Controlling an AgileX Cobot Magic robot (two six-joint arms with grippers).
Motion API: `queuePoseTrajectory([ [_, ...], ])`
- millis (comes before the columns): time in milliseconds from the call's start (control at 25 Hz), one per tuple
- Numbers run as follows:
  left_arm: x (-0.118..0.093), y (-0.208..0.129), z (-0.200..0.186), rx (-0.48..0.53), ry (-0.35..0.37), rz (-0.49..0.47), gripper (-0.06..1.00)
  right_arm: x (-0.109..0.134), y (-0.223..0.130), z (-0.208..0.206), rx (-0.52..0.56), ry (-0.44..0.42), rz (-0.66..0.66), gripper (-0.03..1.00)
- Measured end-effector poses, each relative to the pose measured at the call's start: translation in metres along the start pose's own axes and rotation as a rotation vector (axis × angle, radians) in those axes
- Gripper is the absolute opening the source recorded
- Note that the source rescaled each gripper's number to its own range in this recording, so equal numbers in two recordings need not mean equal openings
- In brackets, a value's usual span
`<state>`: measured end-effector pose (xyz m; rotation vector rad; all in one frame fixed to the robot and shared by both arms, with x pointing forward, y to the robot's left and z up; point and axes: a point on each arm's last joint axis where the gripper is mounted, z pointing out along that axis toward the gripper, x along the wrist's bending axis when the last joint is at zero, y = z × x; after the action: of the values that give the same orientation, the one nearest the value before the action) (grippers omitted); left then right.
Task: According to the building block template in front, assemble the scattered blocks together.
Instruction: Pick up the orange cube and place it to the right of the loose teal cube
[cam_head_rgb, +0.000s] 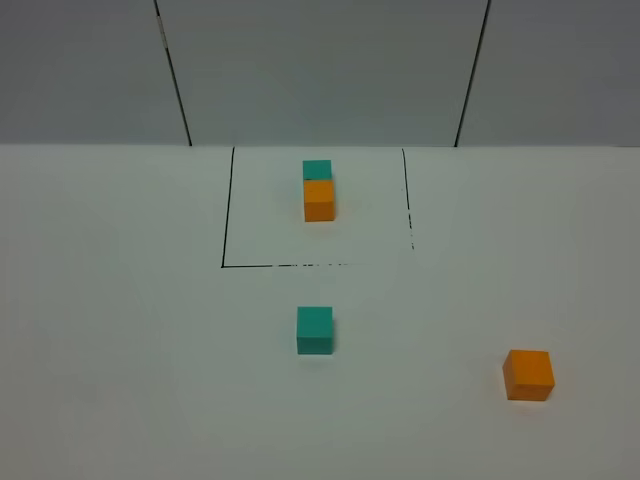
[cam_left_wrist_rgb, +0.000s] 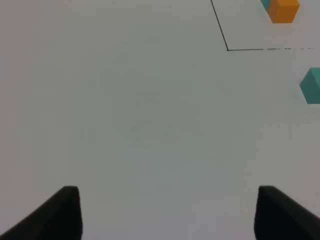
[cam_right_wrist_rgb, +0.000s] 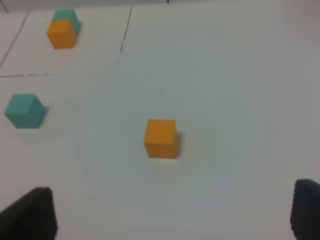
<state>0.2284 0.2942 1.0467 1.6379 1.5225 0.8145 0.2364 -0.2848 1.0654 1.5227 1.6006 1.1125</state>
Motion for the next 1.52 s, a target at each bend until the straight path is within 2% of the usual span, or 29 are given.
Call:
queuePoseTrajectory([
  [80,0.0,0.0,0.0,0.0,0.0,0.0,0.51,0.002,0.016,0.009,0.052,0.025,0.03,0.99],
  [240,0.0,0.0,0.0,0.0,0.0,0.0,0.51,-0.003,0.047,0.05,0.267,0.025,0.07,1.0],
  [440,0.0,0.0,0.0,0.0,0.0,0.0,0.51,-0.015,0.071,0.129,0.513,0.032,0.025,1.0],
  [640,0.0,0.0,0.0,0.0,0.0,0.0,0.51,-0.024,0.07,0.211,0.709,0.047,0.071,1.0],
  [760,0.0,0.0,0.0,0.0,0.0,0.0,0.51,-0.015,0.06,0.252,0.794,0.078,0.039,1.0],
  [880,0.0,0.0,0.0,0.0,0.0,0.0,0.51,0.004,0.048,0.284,0.854,0.109,-0.001,1.0],
  [1040,0.0,0.0,0.0,0.0,0.0,0.0,0.51,0.018,0.033,0.313,0.897,0.088,-0.039,1.0],
  [1520,0.0,0.0,0.0,0.0,0.0,0.001,0.51,0.011,-0.002,0.345,0.987,-0.013,-0.001,1.0],
])
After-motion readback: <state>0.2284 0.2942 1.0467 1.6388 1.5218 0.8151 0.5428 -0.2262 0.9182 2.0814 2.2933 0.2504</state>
